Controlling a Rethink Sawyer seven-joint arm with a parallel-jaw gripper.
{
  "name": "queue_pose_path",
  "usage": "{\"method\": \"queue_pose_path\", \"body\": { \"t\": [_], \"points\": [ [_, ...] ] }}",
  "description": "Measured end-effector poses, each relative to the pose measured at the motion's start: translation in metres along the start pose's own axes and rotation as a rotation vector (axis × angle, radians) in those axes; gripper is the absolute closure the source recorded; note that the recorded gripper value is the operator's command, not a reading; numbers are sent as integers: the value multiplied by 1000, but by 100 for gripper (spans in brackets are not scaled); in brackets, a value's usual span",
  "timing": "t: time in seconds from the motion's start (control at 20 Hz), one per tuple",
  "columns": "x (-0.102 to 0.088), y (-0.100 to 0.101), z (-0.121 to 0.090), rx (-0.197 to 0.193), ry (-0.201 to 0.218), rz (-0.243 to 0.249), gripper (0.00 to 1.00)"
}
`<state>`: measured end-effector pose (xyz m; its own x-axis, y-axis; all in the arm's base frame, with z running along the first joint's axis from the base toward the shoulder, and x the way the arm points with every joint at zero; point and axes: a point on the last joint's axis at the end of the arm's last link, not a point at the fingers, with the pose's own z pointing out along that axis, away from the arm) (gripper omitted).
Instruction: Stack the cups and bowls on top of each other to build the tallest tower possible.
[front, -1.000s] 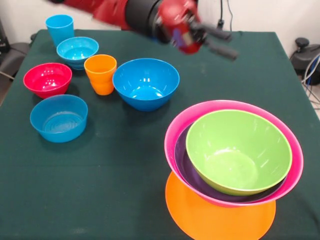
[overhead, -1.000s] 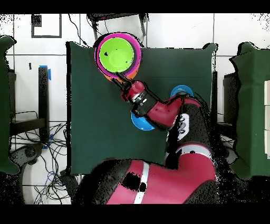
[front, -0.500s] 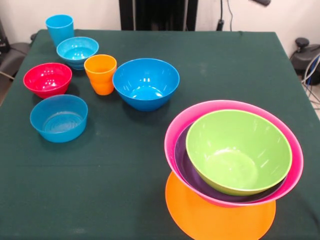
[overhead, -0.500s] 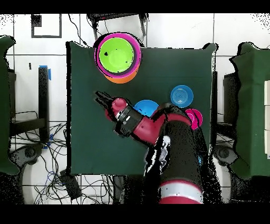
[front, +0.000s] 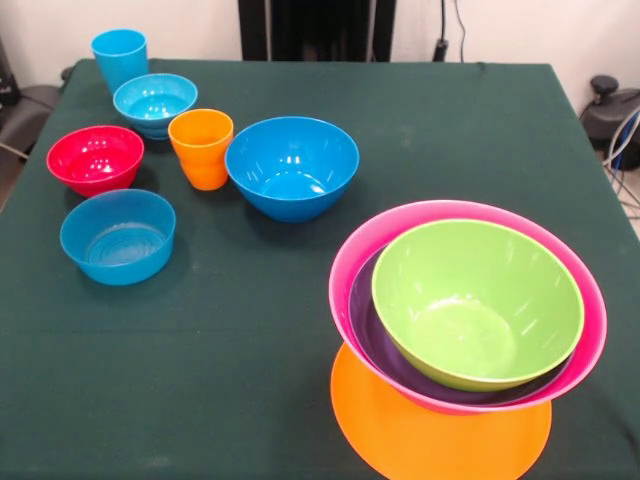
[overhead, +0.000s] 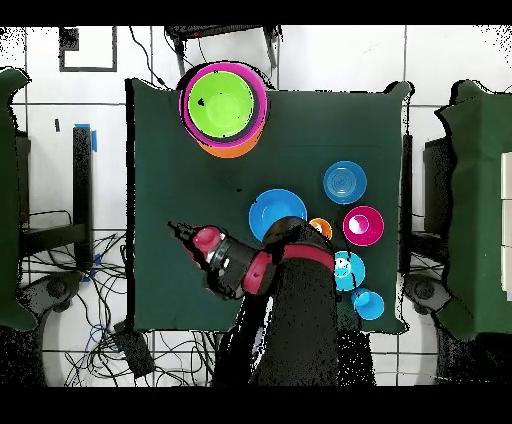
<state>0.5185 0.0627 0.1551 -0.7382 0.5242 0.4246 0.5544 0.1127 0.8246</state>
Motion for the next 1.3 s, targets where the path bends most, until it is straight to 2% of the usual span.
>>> {"method": "queue_pose_path", "body": {
  "t": [0.2,0.5,0.75,1.0,1.3],
  "points": [
    [1,-11,-18,64,1,-18,0],
    [0,-26,-61,185,-18,-51,0],
    [-2,-33,-78,221,-36,-50,0],
    [-4,-45,-86,252,-41,-32,0],
    [-9,-74,-94,298,-34,24,0]
  ]
}}
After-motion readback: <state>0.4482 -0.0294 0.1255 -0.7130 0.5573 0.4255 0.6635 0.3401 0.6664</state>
